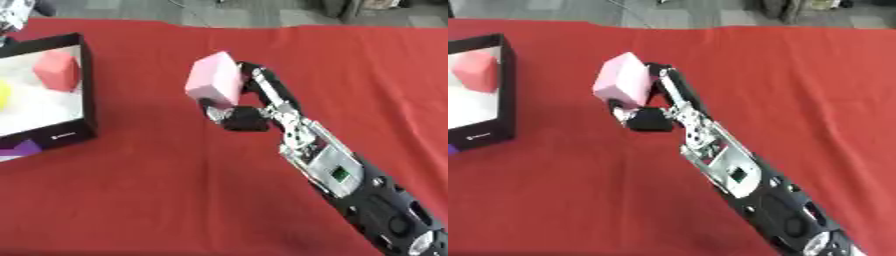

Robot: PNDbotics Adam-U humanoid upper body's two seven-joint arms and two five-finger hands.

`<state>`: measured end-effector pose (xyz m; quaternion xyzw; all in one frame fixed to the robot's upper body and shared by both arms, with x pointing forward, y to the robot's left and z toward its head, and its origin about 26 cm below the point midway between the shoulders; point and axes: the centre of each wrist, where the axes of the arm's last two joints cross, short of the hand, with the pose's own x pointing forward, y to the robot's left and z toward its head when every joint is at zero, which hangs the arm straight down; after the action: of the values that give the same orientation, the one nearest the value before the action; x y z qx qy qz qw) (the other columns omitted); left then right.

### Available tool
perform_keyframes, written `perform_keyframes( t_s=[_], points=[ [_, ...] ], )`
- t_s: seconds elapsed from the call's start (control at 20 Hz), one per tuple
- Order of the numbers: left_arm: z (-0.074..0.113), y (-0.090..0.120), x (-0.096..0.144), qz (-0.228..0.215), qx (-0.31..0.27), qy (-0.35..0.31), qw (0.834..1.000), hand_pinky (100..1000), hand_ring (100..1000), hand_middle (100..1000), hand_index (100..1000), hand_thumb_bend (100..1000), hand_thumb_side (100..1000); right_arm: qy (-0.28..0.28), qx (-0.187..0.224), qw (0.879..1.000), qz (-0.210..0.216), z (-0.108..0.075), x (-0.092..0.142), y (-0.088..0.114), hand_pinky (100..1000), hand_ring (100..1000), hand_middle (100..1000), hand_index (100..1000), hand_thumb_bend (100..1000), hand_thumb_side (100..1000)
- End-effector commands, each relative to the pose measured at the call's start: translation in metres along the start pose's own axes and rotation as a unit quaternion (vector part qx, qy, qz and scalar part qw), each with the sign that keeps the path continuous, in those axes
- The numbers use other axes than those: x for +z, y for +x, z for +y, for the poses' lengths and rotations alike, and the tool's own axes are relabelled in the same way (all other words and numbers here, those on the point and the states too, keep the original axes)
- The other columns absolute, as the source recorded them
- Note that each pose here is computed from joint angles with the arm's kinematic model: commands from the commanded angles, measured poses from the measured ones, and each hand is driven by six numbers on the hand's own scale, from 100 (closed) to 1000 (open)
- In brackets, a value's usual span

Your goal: Pick up the objects with one hand, pass them to the other hand, and then place them into the box on the other side of the table.

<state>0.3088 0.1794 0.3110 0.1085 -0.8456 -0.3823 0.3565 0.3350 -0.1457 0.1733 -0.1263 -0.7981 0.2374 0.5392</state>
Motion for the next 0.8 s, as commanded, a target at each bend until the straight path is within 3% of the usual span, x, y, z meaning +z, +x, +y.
perform_keyframes(
  t_s=[0.05,0.4,0.8],
  points=[
    [0.005,0.016,-0.004,-0.011,-0.038,-0.057,0.998,818,611,746,751,100,651,0.001,-0.029,0.999,-0.026,0.007,0.0,0.001,773,498,404,559,100,250],
    [-0.006,0.041,-0.017,-0.003,-0.093,-0.178,0.98,834,677,776,786,102,671,0.007,-0.066,0.995,-0.07,0.019,0.002,-0.009,775,493,399,554,100,265],
    [-0.02,0.059,-0.03,0.024,-0.153,-0.261,0.953,856,752,805,826,204,674,0.021,-0.058,0.992,-0.106,0.028,0.004,-0.01,774,493,398,553,100,232]
  ],
)
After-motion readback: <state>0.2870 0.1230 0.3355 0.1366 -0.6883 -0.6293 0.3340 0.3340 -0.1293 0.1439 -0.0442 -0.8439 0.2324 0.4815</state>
